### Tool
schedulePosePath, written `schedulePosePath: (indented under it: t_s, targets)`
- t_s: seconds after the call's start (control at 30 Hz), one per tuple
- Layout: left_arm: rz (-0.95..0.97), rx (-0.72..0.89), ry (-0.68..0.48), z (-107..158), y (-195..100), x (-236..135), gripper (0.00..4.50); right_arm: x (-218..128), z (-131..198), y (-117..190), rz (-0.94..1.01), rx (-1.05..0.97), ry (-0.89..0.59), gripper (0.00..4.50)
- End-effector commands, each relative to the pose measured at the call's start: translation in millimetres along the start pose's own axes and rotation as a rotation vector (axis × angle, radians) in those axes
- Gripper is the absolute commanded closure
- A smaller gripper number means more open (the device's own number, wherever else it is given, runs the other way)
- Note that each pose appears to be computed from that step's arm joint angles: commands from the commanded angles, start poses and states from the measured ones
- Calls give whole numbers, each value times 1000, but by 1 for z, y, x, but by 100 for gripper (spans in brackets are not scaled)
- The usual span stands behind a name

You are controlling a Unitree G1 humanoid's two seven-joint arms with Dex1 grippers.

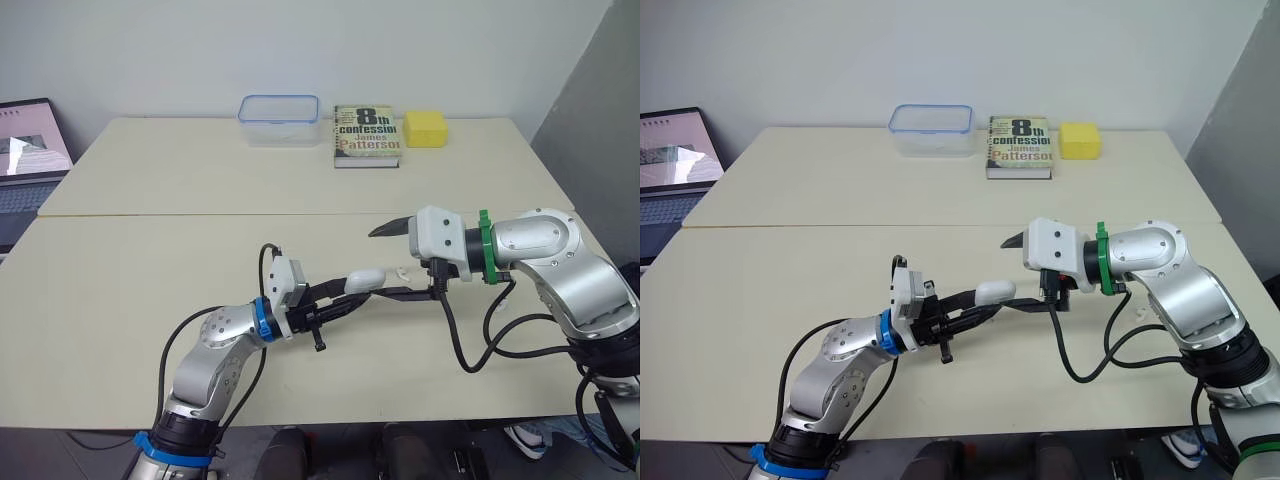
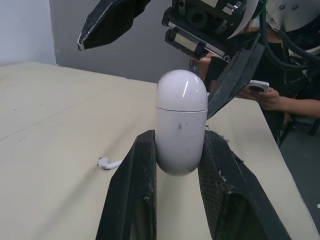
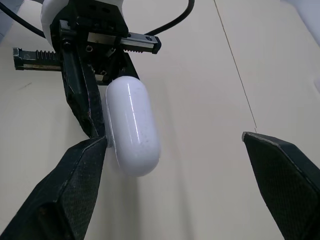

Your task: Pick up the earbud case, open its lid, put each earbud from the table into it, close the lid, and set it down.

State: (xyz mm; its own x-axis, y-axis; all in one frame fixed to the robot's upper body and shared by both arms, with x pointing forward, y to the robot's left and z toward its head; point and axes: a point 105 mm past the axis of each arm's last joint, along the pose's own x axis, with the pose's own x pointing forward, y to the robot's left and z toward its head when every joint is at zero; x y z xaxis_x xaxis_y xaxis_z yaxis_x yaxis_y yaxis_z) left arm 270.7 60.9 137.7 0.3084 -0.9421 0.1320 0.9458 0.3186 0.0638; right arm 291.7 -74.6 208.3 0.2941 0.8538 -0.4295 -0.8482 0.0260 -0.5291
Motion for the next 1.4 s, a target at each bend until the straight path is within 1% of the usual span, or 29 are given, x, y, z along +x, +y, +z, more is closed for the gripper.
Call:
schedulePosePath:
  t_s: [0.03,0.67,0.9,1.03,1.17,1.27,1.4]
  targets:
    - [-47,34,-13,5,-7,4,374,-7,11,-11,-43,-39,-10,0]
    - [-68,59,20,-5,-11,-2,374,-11,11,-19,-65,-27,-13,0]
    - [-34,67,13,-5,-6,-3,374,-15,13,-19,-55,-14,-22,0]
    - [61,107,-17,0,5,-6,374,-24,13,-23,-83,-4,-25,0]
    - [255,164,-72,7,26,-18,374,-40,12,-23,-136,42,-46,0]
    - [468,239,-115,15,41,-38,374,-59,4,-14,-175,111,-48,0]
    - [615,300,-123,17,48,-55,374,-81,-10,-5,-250,170,-23,0]
